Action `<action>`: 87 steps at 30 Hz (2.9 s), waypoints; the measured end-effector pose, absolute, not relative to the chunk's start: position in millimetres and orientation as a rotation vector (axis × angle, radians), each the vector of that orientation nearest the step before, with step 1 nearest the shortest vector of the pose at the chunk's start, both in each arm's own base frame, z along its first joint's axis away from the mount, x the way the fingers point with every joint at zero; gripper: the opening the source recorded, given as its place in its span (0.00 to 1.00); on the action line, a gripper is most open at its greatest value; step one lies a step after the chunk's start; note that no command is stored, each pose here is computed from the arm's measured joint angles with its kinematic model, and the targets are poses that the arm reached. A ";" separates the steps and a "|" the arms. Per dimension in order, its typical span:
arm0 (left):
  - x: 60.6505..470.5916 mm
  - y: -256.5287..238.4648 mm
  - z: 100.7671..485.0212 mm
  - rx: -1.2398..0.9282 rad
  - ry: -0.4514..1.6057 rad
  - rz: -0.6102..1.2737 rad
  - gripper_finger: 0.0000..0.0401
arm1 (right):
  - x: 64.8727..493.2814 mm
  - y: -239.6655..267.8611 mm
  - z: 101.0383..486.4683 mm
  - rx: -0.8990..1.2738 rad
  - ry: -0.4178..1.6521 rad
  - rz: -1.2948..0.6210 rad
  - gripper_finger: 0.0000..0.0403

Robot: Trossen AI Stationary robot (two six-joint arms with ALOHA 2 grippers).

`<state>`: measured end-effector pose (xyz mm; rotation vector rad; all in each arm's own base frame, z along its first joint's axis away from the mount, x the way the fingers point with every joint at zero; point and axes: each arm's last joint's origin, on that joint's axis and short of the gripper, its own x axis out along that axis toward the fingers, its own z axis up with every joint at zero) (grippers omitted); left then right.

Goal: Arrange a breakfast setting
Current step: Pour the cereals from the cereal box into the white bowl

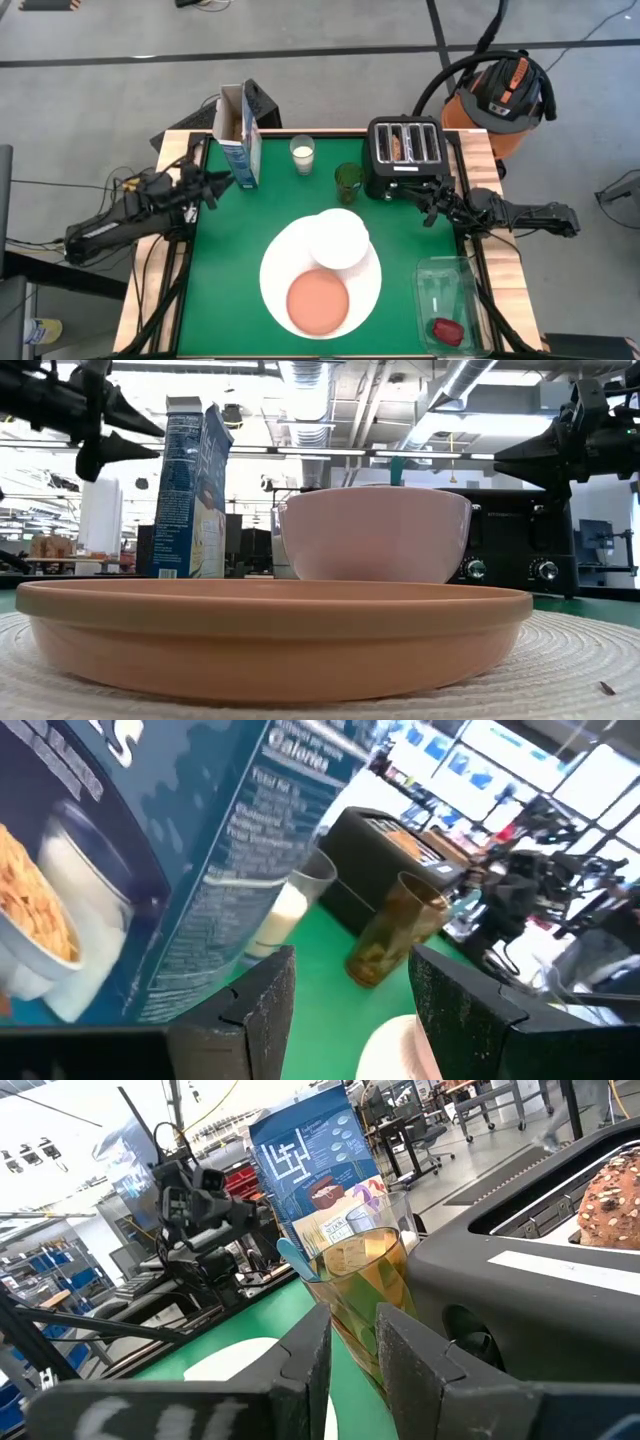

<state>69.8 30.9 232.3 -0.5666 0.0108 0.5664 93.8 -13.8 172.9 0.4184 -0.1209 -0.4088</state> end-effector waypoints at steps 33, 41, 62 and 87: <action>151.4 7.8 282.7 -0.576 0.561 1.044 0.46 | 93.9 -13.8 172.8 0.418 -0.120 -0.409 0.27; 161.5 -0.9 270.1 -0.608 0.523 1.156 0.46 | 93.9 -13.8 172.8 0.418 -0.121 -0.409 0.27; 173.7 -17.4 221.3 -0.565 0.388 1.299 0.98 | 93.9 -13.8 172.9 0.418 -0.121 -0.409 0.27; 168.1 -0.4 164.8 -0.452 0.322 1.303 1.00 | 93.9 -13.8 172.9 0.418 -0.121 -0.409 0.27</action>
